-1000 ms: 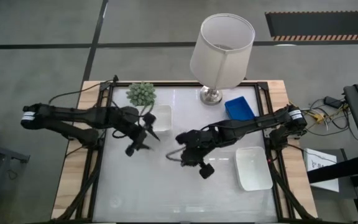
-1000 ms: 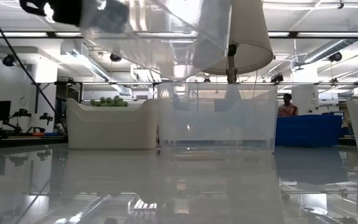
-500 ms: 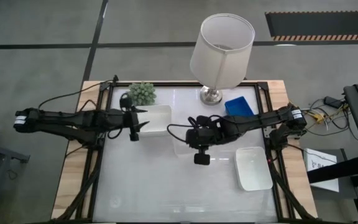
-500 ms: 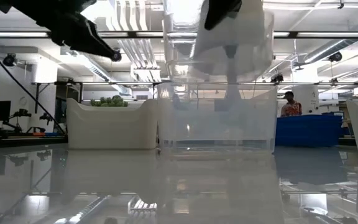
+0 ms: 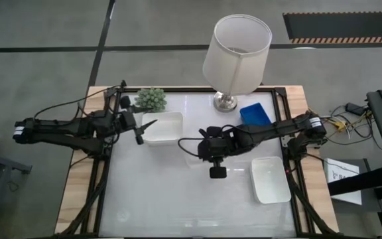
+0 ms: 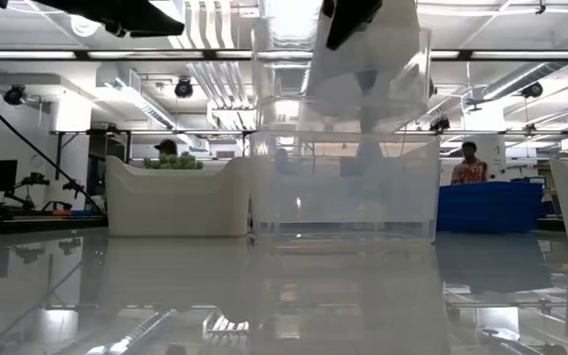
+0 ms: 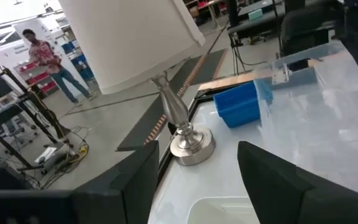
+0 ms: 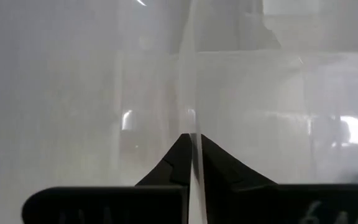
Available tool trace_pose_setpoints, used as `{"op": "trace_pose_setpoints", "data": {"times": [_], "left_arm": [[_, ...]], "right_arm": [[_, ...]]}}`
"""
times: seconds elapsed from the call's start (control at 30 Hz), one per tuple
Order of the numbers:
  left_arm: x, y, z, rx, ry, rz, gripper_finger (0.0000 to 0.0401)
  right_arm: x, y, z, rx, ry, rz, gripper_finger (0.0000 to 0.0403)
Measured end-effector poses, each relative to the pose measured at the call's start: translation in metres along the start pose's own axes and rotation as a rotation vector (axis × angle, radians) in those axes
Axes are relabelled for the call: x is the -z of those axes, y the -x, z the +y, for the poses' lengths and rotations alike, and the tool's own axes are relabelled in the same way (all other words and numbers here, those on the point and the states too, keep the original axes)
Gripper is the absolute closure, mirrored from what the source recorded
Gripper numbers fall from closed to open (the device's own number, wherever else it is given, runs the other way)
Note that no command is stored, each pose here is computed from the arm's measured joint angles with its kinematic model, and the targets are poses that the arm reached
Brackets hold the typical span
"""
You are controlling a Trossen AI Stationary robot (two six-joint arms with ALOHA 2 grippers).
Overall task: Stack baskets by color
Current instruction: Stack the top transparent bin on top of the transparent bin
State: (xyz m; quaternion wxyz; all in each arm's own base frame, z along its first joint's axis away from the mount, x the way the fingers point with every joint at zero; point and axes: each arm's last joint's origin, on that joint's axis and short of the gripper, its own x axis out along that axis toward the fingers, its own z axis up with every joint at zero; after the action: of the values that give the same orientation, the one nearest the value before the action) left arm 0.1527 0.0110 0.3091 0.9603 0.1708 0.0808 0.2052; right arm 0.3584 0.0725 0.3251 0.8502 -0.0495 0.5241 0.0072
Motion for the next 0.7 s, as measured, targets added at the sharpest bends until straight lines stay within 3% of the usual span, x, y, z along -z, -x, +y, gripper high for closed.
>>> {"op": "trace_pose_setpoints", "data": {"times": [0.4, 0.7], "left_arm": [[0.0, -0.001, -0.001, 0.002, -0.018, 0.001, 0.0198], [-0.001, -0.002, -0.001, 0.0, -0.015, -0.015, 0.0198]], "right_arm": [[-0.006, -0.036, 0.005, 0.002, 0.053, 0.051, 0.0394], [-0.002, -0.042, 0.005, 0.006, 0.059, 0.107, 0.0394]]}}
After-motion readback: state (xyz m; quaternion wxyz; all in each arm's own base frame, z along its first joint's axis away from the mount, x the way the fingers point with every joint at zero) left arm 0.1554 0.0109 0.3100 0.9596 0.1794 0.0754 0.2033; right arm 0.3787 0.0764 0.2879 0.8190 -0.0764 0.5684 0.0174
